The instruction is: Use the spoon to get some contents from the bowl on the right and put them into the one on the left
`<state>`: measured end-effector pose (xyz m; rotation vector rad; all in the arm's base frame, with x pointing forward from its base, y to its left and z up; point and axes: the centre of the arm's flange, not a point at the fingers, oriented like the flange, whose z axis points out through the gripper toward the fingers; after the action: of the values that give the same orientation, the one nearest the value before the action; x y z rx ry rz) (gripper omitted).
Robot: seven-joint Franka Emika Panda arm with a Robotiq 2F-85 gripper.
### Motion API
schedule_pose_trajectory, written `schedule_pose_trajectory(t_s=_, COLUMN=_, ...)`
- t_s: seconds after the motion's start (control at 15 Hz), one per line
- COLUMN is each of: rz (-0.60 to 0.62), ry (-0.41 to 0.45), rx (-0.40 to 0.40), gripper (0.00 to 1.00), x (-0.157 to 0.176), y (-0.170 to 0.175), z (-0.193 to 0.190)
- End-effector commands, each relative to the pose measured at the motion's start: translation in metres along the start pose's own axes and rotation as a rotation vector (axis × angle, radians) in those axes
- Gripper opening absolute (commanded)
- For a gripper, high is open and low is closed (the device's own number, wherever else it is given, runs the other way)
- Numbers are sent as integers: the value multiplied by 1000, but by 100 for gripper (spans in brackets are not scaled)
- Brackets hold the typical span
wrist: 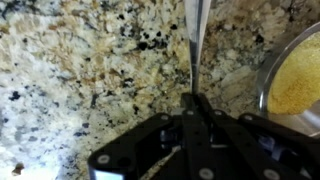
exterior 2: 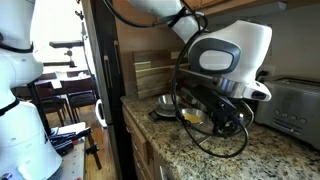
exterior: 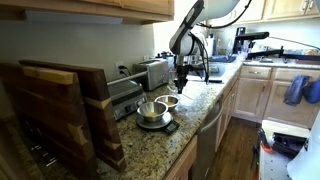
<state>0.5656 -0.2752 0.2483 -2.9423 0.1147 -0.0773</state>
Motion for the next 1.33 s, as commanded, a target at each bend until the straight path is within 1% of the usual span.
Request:
schedule_pose_trajectory(t_s=0.0, rz=-9, ry=17, rx=6, gripper=7, x=-18, y=-14, z=-29)
schedule_pose_trajectory(t_s=0.27, rz=-48, ry=-17, rx=-40, gripper=8, x=-16, y=-38, z=-55)
schedule_pose_trajectory(t_s=0.4, rz=-71, ry=-78, rx=-80, gripper=7, x=-14, y=-52, z=-67)
schedule_pose_trajectory(t_s=0.53, rz=-78, ry=-156, rx=-140, gripper=7, x=-11, y=-65, z=-76)
schedule_pose_trajectory(t_s=0.6, rz=-73, ry=-184, rx=-191, gripper=8, x=-10, y=-69, z=-78)
schedule_pose_trajectory(t_s=0.67, rz=-62, ry=-206, rx=-221, gripper=8, x=-9, y=-68, z=-77)
schedule_pose_trajectory(t_s=0.8, rz=-47, ry=-234, rx=-231, gripper=7, x=-11, y=-65, z=-65)
schedule_pose_trajectory(t_s=0.93, rz=1, ry=-207, rx=-244, gripper=7, x=-9, y=-58, z=-45)
schedule_pose_trajectory(t_s=1.0, rz=33, ry=-178, rx=-239, gripper=8, x=-6, y=-53, z=-32)
schedule_pose_trajectory(t_s=1.07, rz=63, ry=-155, rx=-257, gripper=8, x=-4, y=-48, z=-20)
schedule_pose_trajectory(t_s=1.13, rz=90, ry=-141, rx=-240, gripper=7, x=-2, y=-45, z=-8)
schedule_pose_trajectory(t_s=1.27, rz=135, ry=-103, rx=-278, gripper=7, x=0, y=-37, z=10)
